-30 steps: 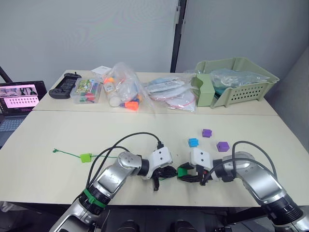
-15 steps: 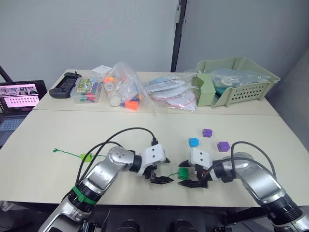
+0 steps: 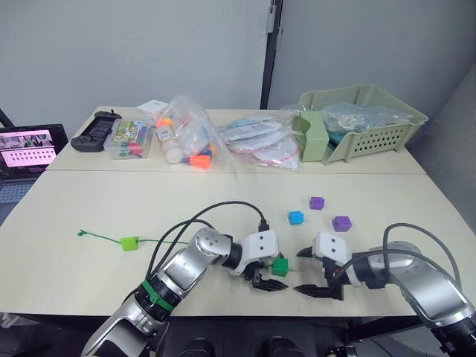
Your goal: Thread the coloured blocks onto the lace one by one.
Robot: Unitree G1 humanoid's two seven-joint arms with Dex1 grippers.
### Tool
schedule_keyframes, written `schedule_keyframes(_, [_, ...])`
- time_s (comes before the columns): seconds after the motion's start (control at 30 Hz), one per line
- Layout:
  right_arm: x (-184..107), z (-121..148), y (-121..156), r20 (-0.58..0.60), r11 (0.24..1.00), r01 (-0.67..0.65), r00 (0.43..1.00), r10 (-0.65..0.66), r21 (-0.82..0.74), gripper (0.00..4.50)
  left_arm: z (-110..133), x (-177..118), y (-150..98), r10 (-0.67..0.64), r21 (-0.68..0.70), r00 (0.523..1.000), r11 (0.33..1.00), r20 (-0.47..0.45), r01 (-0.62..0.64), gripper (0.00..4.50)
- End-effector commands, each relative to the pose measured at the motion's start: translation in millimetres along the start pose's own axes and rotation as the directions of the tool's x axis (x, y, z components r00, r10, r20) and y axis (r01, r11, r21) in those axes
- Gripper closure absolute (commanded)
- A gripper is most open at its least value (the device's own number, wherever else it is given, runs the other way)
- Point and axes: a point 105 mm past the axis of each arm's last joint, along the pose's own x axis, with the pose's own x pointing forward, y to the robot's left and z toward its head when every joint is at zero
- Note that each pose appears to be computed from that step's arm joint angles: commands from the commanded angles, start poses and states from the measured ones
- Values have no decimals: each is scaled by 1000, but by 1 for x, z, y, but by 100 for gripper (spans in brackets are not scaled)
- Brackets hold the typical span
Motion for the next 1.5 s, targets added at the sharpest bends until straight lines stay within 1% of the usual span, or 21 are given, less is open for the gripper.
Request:
schedule_keyframes(0.03, [0,10,-1,27,999,11,1000,-10,-40,0,12,-3,5,13,39,1000,999,23,-14,225])
schedule_keyframes(0.13, [1,10,-2,27,999,11,1000,-10,-38,0,11,-5,5,15,39,1000,999,21,-16,322])
schedule_keyframes(0.17, [1,10,-2,27,999,11,1000,-10,-38,0,11,-5,5,16,39,1000,999,20,-16,332])
schedule_keyframes(0.2, [2,10,-2,26,999,11,1000,-10,-38,0,11,-5,5,16,40,1000,999,19,-17,332])
schedule_keyframes(0.3, [4,8,-3,20,999,10,1000,-9,-40,84,11,-5,5,17,41,1000,999,18,-18,332])
schedule_keyframes(0.37, [4,7,-4,14,999,8,1000,-7,-46,156,11,-5,6,19,41,1000,999,18,-19,332])
schedule_keyframes(0.5, [5,3,-7,-8,998,14,1000,-15,-57,286,13,-10,7,22,47,1000,999,21,-23,332])
schedule_keyframes(0.57, [5,2,-8,-13,998,16,1000,-17,-62,362,14,-14,9,26,47,999,999,22,-27,332])
schedule_keyframes(0.67, [5,3,-8,-6,998,17,1000,-17,-66,446,12,-19,11,36,45,999,998,16,-36,332])
schedule_keyframes(0.8, [0,8,-10,0,996,23,1000,-23,-91,450,9,-25,13,45,44,999,998,-2,-45,332])
schedule_keyframes(0.9, [-5,16,-12,13,993,31,999,-29,-115,450,8,-29,14,48,40,999,998,-11,-48,332])
schedule_keyframes(1.07, [-27,20,-14,3,990,67,998,-67,-122,450,1,-49,14,63,26,997,998,-37,-62,332])
schedule_keyframes(1.17, [-42,14,-15,-15,991,97,995,-98,-94,450,-2,-59,14,74,24,996,997,-52,-73,332])
schedule_keyframes(1.3, [-68,-9,-14,-73,987,158,985,-158,-9,450,-6,-75,15,92,7,994,996,-65,-92,332])
schedule_keyframes(1.43, [-75,-19,-6,-95,984,170,982,-165,44,450,-18,-88,13,83,-2,991,996,-102,-84,332])
schedule_keyframes(1.5, [-75,-21,-2,-98,983,175,981,-169,58,450,-28,-99,15,85,-2,987,996,-135,-86,332])
